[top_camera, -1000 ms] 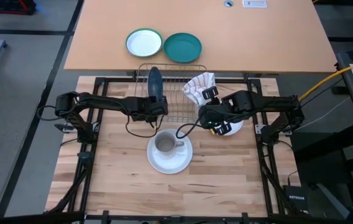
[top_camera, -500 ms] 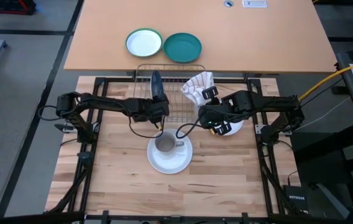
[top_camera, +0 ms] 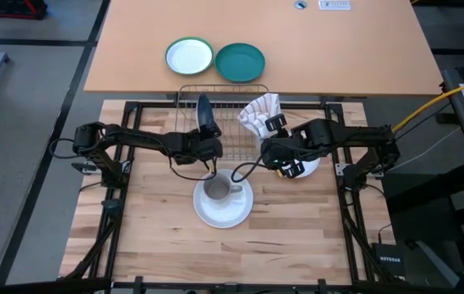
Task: Sort dishes
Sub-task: Put the blue patterned plate in the dish rack
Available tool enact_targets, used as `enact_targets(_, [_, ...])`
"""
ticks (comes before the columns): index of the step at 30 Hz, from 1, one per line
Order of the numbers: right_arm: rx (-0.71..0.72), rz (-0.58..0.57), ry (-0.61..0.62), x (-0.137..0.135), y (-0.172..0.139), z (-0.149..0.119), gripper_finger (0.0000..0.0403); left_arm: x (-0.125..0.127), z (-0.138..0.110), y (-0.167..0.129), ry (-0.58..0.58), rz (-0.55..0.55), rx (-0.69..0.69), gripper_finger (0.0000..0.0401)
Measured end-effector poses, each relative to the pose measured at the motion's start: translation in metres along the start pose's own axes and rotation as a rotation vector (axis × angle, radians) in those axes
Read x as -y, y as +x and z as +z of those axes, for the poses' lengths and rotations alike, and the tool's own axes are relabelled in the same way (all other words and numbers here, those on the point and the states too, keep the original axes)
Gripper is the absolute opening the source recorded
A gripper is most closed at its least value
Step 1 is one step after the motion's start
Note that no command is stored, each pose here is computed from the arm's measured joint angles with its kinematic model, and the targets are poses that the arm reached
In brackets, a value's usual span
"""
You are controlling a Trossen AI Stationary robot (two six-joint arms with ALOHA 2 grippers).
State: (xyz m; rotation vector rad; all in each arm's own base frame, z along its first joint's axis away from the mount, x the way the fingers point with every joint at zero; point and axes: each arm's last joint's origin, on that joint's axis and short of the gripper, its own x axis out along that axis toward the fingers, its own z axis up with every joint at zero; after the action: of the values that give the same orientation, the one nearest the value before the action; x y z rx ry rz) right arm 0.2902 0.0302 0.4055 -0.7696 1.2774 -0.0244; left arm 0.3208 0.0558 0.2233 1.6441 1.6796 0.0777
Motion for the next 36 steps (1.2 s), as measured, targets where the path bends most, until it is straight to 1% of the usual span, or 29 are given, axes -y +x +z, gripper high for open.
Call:
enact_targets(5, [0.0, 0.0, 0.0, 0.0, 0.0, 0.0, 0.0056, 0.0, 0.0, -0.002, 0.005, 0.011, -0.04, 0.0179])
enact_targets(8, [0.004, 0.009, 0.0, 0.0, 0.0, 0.0, 0.0056, 0.0, 0.0, -0.003, -0.013, 0.015, -0.047, 0.0179])
enact_targets(11, [0.01, 0.022, 0.0, -0.001, 0.0, 0.0, 0.0056, 0.001, 0.0, -0.005, -0.048, 0.019, -0.05, 0.0179])
enact_targets(16, [0.022, 0.048, 0.0, -0.001, 0.0, 0.001, 0.0056, 0.0, -0.005, -0.009, -0.162, 0.031, -0.049, 0.0179])
enact_targets(19, [0.022, 0.048, 0.0, -0.001, 0.0, 0.001, 0.0056, 0.001, -0.01, -0.013, -0.199, 0.031, -0.048, 0.0179])
enact_targets(21, [0.021, 0.048, -0.001, -0.001, 0.0, 0.001, 0.0056, 0.002, -0.013, -0.015, -0.205, 0.026, -0.05, 0.0179])
enact_targets(25, [0.023, 0.048, 0.0, -0.001, 0.0, 0.001, 0.0056, 0.006, -0.016, -0.016, -0.177, 0.01, -0.068, 0.0179])
enact_targets(28, [0.023, 0.05, 0.0, -0.001, 0.0, 0.001, 0.0056, 0.008, -0.019, -0.017, -0.2, 0.004, -0.073, 0.0179])
enact_targets(32, [0.053, 0.116, 0.0, -0.003, 0.0, 0.002, 0.0056, 0.01, -0.026, -0.023, -0.251, 0.01, -0.081, 0.0179])
enact_targets(36, [0.081, 0.17, -0.001, -0.005, -0.001, 0.003, 0.0056, 0.011, -0.041, -0.034, -0.368, 0.035, -0.075, 0.0179])
